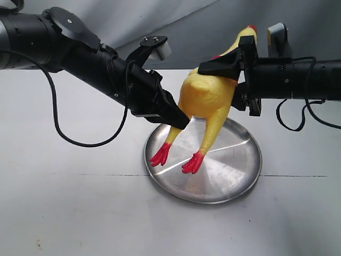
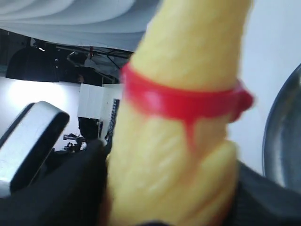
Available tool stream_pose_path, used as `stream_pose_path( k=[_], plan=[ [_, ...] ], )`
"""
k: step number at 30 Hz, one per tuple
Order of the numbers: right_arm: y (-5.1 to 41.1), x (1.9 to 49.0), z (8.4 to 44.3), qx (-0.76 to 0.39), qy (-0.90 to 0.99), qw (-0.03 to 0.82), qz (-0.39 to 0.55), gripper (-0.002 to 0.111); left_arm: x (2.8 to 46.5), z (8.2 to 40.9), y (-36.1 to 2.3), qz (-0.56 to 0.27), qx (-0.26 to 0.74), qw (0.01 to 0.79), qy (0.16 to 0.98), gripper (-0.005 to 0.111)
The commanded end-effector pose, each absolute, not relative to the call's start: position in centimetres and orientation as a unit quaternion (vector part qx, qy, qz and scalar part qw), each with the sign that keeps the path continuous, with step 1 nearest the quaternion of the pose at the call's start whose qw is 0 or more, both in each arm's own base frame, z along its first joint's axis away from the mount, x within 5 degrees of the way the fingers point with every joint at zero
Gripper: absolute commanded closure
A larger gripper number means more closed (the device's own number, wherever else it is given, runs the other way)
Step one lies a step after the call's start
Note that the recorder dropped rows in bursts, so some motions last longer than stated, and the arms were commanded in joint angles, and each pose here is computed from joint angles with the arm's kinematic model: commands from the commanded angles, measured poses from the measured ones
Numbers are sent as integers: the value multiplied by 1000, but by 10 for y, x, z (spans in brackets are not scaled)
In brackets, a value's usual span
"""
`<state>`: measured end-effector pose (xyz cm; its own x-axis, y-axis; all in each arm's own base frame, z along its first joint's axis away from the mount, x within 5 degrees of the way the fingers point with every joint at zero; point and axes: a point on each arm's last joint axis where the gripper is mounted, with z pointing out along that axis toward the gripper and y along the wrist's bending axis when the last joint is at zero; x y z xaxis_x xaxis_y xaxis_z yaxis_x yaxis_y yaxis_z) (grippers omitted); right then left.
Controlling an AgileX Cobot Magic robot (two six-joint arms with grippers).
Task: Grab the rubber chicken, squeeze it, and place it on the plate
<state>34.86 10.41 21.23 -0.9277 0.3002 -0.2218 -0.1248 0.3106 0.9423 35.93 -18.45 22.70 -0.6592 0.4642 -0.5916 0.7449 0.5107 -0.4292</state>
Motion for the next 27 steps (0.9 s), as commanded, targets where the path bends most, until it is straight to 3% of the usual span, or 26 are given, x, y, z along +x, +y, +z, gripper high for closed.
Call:
stream_pose_path(
  k=[1,14,18,20,23,27],
  plan=[
    [106,346,215,38,784,174,595,107,359,235,-187,-351,351,216,841,107],
    [104,349,213,41,792,194,577,106,359,235,-187,-350,351,216,841,107],
    [104,349,213,37,793,199,574,77,359,235,-187,-350,351,216,841,107],
    [104,349,213,38,794,199,574,53,359,235,-187,-350,351,216,841,107],
    [104,350,212,38,796,200,570,6,359,235,-187,-350,351,216,841,107],
    [103,351,211,41,800,205,563,3,359,235,-187,-350,351,216,841,107]
  ],
)
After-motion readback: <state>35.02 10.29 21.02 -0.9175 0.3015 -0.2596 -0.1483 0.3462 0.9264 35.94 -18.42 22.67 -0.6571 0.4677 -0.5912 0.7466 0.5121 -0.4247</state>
